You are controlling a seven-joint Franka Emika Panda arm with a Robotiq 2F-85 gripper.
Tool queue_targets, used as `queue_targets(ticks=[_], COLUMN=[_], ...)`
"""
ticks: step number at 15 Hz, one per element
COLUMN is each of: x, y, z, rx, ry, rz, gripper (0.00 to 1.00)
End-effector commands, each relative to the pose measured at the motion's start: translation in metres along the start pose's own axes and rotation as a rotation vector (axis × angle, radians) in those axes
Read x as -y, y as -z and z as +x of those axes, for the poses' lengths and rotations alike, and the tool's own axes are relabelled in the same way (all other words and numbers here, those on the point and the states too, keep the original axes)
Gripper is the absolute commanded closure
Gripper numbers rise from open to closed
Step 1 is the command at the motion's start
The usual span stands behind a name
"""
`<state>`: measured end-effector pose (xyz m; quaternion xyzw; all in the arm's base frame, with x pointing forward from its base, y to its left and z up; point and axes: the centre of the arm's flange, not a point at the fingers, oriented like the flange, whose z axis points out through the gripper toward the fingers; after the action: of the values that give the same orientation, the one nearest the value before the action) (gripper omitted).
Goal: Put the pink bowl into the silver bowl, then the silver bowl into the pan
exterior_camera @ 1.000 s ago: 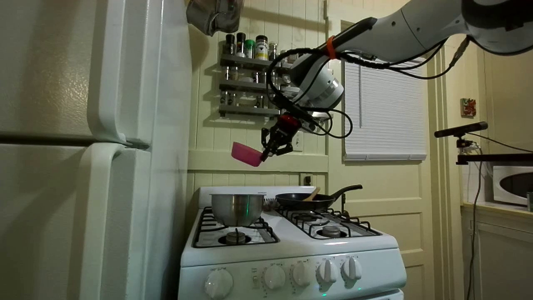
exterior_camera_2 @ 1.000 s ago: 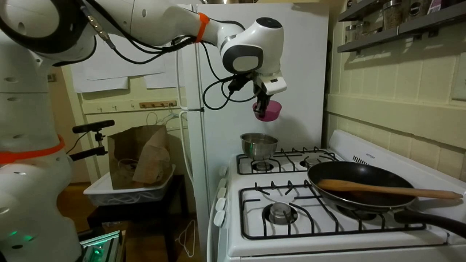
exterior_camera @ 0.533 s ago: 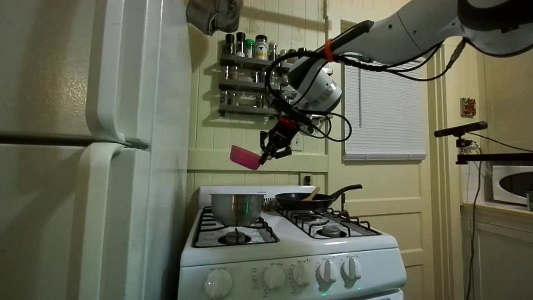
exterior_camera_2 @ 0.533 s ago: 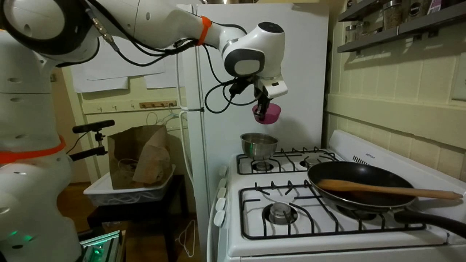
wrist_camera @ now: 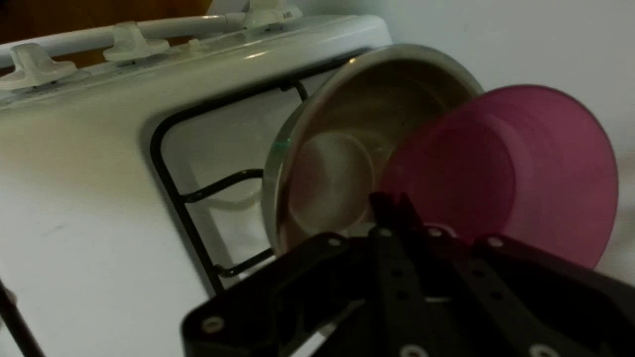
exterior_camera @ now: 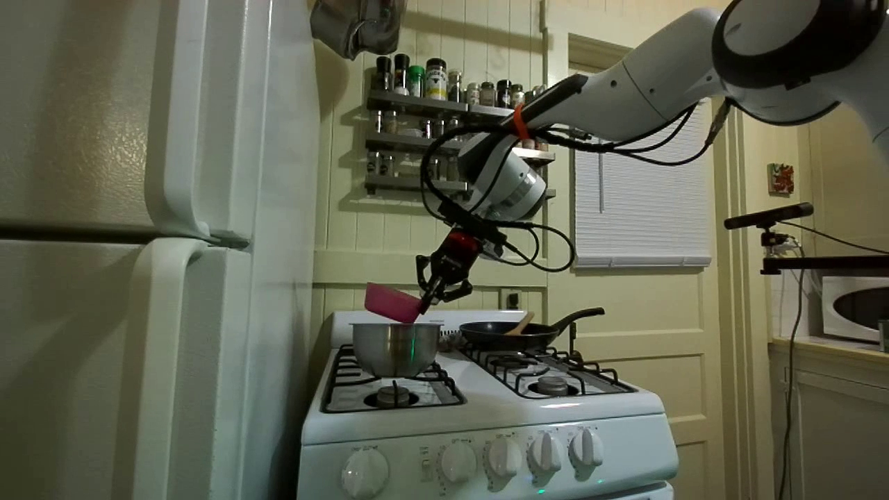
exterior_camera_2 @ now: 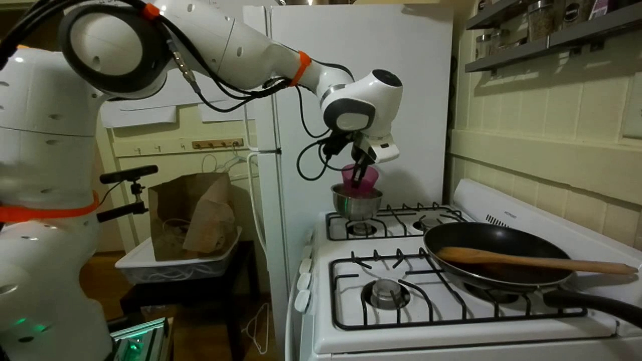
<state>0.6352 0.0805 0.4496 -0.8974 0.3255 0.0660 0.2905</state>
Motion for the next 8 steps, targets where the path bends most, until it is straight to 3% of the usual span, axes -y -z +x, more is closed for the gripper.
queue_targets(ticks=[1, 4, 8], x=[0.0106, 0.0104, 0.011], y=[-0.0149, -0.0181, -0.0211], z=[0.0058, 0.0066, 0.0125], rx=[0.105, 0.117, 0.066], ry=[0.04, 0.04, 0.05], rz=[-0.054, -0.116, -0.159], gripper=[0.99, 0.99, 0.99])
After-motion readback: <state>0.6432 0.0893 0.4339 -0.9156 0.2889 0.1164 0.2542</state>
